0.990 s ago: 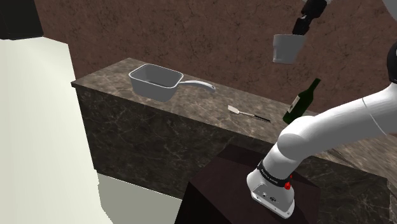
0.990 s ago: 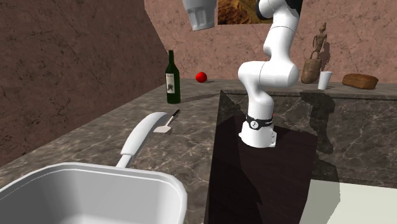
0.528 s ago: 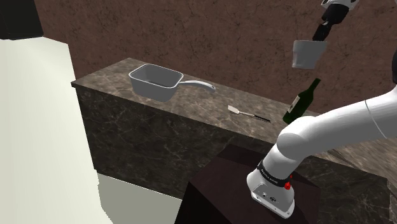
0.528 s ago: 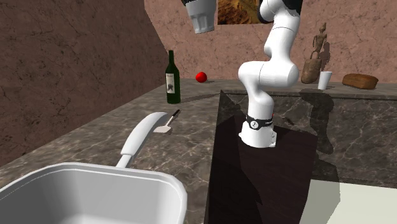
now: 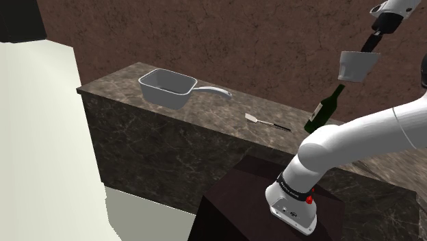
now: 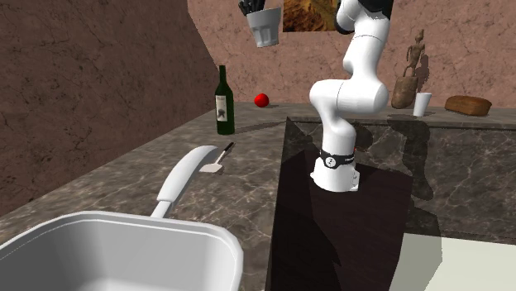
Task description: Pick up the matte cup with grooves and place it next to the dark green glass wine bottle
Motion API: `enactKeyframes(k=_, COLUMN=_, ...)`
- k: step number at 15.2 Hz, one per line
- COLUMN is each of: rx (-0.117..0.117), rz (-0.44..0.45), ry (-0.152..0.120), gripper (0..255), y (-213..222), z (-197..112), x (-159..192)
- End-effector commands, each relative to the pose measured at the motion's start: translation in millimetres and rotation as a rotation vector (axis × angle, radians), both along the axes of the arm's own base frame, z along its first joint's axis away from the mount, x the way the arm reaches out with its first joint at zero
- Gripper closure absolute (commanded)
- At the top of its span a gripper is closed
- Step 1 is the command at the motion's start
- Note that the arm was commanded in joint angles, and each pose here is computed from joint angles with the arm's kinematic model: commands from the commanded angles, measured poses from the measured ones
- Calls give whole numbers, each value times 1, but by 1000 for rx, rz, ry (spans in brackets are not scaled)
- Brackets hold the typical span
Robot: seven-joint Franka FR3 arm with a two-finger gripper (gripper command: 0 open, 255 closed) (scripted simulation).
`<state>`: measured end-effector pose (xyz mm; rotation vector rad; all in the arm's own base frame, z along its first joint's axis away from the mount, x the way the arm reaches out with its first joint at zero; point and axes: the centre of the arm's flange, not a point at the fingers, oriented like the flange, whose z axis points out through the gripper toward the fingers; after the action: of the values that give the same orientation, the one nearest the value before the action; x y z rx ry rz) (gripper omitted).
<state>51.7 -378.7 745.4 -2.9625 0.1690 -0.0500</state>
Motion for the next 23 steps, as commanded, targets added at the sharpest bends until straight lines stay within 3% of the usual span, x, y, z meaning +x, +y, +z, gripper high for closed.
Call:
enactKeyframes(k=1, rx=-1, rz=1, ry=0, gripper=255, y=-15, z=1, x=-20)
enactKeyframes(k=9, rx=-1, rz=1, ry=1, gripper=255, y=-77, z=1, x=-109)
enactKeyframes(k=23, rx=-1, rz=1, ry=0, gripper=255, y=-77, z=-72, x=-109)
